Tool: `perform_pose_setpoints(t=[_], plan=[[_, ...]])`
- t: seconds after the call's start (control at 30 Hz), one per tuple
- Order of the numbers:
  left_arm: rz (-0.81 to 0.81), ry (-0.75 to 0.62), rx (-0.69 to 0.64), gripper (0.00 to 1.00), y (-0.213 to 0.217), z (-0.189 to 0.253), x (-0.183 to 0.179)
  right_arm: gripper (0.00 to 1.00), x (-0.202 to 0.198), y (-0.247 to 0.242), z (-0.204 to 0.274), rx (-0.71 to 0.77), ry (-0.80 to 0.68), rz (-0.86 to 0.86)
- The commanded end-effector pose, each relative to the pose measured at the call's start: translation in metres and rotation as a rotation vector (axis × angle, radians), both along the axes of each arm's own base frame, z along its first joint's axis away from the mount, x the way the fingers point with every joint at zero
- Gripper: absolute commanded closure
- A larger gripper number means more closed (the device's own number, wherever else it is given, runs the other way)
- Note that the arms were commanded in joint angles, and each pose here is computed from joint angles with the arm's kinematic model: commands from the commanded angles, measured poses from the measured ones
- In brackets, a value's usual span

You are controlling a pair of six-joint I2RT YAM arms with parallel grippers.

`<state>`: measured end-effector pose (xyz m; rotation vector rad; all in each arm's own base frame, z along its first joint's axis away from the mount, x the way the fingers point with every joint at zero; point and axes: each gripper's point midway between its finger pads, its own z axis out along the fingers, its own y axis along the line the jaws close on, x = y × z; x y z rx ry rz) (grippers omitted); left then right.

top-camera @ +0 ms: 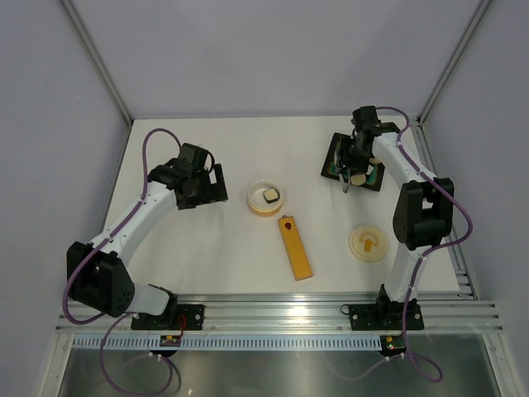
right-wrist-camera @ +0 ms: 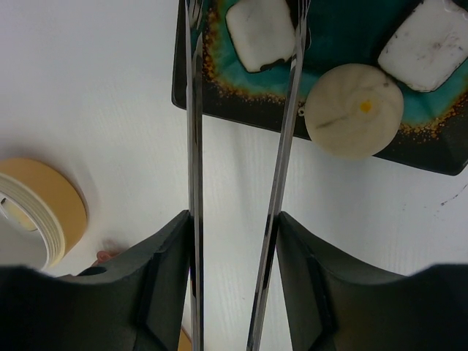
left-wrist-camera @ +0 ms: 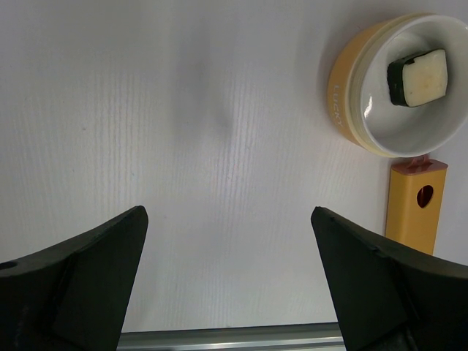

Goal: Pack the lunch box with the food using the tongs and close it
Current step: Pick up the fake food from the plate.

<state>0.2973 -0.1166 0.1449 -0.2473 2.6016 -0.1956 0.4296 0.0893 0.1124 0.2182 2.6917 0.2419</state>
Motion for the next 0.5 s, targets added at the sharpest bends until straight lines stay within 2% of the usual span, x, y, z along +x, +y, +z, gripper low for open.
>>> perform_pose_setpoints(t=[0.0,0.2,0.47], plan=[[-0.003,-0.044,-0.012,0.01,0.001,0.009,0.001,0.45,0.01,0.006,0.021,0.01,-0.075,0.021],[-0.005,-0.039,-0.011,0.01,0.0,0.007,0.002,0.45,0.001,0.008,0.025,0.028,-0.07,0.019],[-0.009,-0.03,-0.014,0.01,-0.001,0.003,0.001,0.46,-0.019,-0.005,0.02,-0.018,-0.048,-0.033]])
